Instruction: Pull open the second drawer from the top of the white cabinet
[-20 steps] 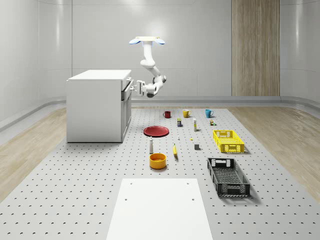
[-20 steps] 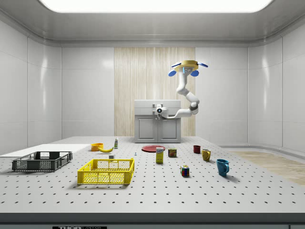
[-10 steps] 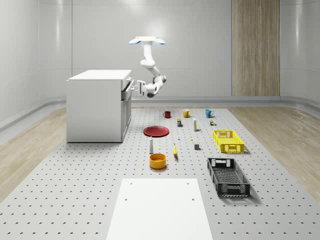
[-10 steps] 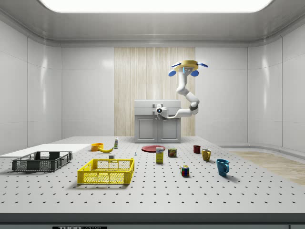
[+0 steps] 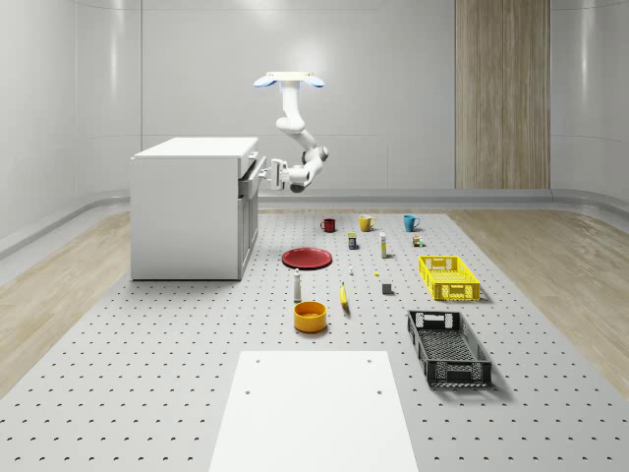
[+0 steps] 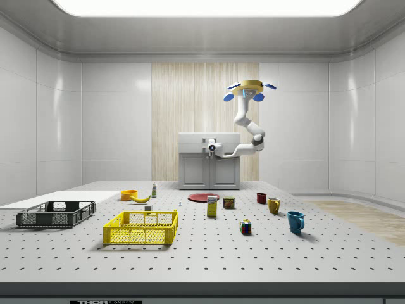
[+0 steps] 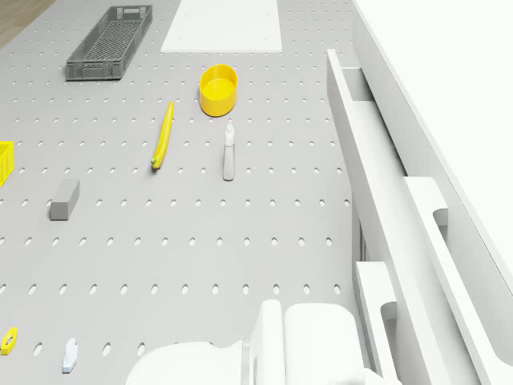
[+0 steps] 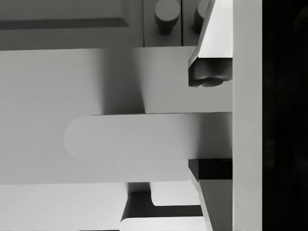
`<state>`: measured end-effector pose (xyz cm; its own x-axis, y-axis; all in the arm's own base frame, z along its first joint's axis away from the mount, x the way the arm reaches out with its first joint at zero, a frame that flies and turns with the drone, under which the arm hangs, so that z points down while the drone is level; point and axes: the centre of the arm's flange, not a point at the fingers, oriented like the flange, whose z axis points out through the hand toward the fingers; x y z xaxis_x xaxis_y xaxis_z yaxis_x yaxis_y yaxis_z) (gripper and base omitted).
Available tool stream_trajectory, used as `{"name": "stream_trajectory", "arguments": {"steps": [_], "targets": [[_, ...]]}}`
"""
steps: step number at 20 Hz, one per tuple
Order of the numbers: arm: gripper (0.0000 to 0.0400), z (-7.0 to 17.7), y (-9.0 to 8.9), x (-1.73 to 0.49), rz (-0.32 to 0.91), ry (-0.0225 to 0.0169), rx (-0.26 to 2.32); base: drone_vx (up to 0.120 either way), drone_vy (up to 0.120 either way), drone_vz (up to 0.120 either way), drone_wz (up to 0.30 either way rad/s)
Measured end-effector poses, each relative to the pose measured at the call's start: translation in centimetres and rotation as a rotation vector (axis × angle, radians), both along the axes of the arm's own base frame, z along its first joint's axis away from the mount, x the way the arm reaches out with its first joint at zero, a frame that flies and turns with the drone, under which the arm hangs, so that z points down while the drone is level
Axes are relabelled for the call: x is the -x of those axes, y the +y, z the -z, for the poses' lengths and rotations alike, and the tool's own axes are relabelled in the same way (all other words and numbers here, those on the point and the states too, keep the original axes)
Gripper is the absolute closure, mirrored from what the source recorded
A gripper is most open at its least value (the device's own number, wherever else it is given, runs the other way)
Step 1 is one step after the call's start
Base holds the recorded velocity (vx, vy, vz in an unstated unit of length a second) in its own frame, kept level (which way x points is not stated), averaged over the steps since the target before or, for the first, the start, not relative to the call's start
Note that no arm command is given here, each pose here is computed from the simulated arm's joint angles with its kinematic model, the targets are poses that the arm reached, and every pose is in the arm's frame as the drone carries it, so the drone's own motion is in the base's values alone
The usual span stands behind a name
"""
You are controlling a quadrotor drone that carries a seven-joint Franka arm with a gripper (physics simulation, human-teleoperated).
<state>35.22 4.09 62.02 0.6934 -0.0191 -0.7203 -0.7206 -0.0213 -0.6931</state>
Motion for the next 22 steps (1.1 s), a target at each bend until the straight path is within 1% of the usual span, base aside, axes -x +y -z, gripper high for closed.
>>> {"name": "stream_trajectory", "arguments": {"steps": [2,3,4,5,6,7,8,9,10,11,12,13,14,15,17,18,19,22], "targets": [[0.0239,0.2,-0.4,-0.07,0.0,-0.0105,-0.005,0.0,0.0,0.0,0.0],[0.0243,0.2,-0.7,-0.09,0.0,-0.0126,-0.007,0.0,0.0,0.0,0.0],[0.0247,0.3,-0.9,-0.11,0.0,-0.0135,-0.008,0.0,0.0,0.0,0.0],[0.025,0.3,-1.1,-0.13,0.0,-0.012,-0.01,0.0,0.0,0.0,0.0],[0.0203,-0.3,-1.4,0.12,0.0,0.0084,0.005,0.0,0.0,0.0,0.0],[0.0214,-0.1,-1.6,0.07,0.0,0.0051,0.003,0.0,0.0,0.0,0.0],[0.0224,0.0,-1.8,0.02,0.0,0.0006,0.0,0.0,0.0,0.0,0.0],[0.0232,0.1,-2.0,-0.02,0.0,-0.0057,-0.002,0.0,0.0,0.0,0.0],[0.0238,0.2,-2.2,-0.06,0.0,-0.0066,-0.005,0.0,0.0,0.0,0.0],[0.0242,0.2,-2.4,-0.09,0.0,-0.0022,-0.006,0.0,0.0,0.0,0.0],[0.0246,0.3,-2.5,-0.11,0.0,-0.004,-0.008,0.0,0.0,0.0,0.0],[0.025,0.3,-2.6,-0.13,0.0,-0.007,-0.009,0.0,0.0,0.0,0.0],[0.0252,0.4,-2.7,-0.15,0.0,-0.0091,-0.011,0.0,0.0,0.0,0.0],[0.0254,0.4,-2.8,-0.16,0.0,-0.0102,-0.012,0.0,0.0,0.0,0.0],[0.0257,0.4,-2.9,-0.18,0.0,-0.011,-0.013,0.0,0.0,0.0,0.0],[0.0258,0.5,-2.9,-0.19,0.0,-0.0151,-0.014,0.0,0.0,0.0,0.0],[0.0259,0.5,-3.0,-0.2,0.0,-0.0164,-0.014,0.0,0.0,0.0,0.0],[0.0261,0.5,-3.0,-0.21,0.0,-0.0165,-0.015,0.0,0.0,0.0,0.0]]}}
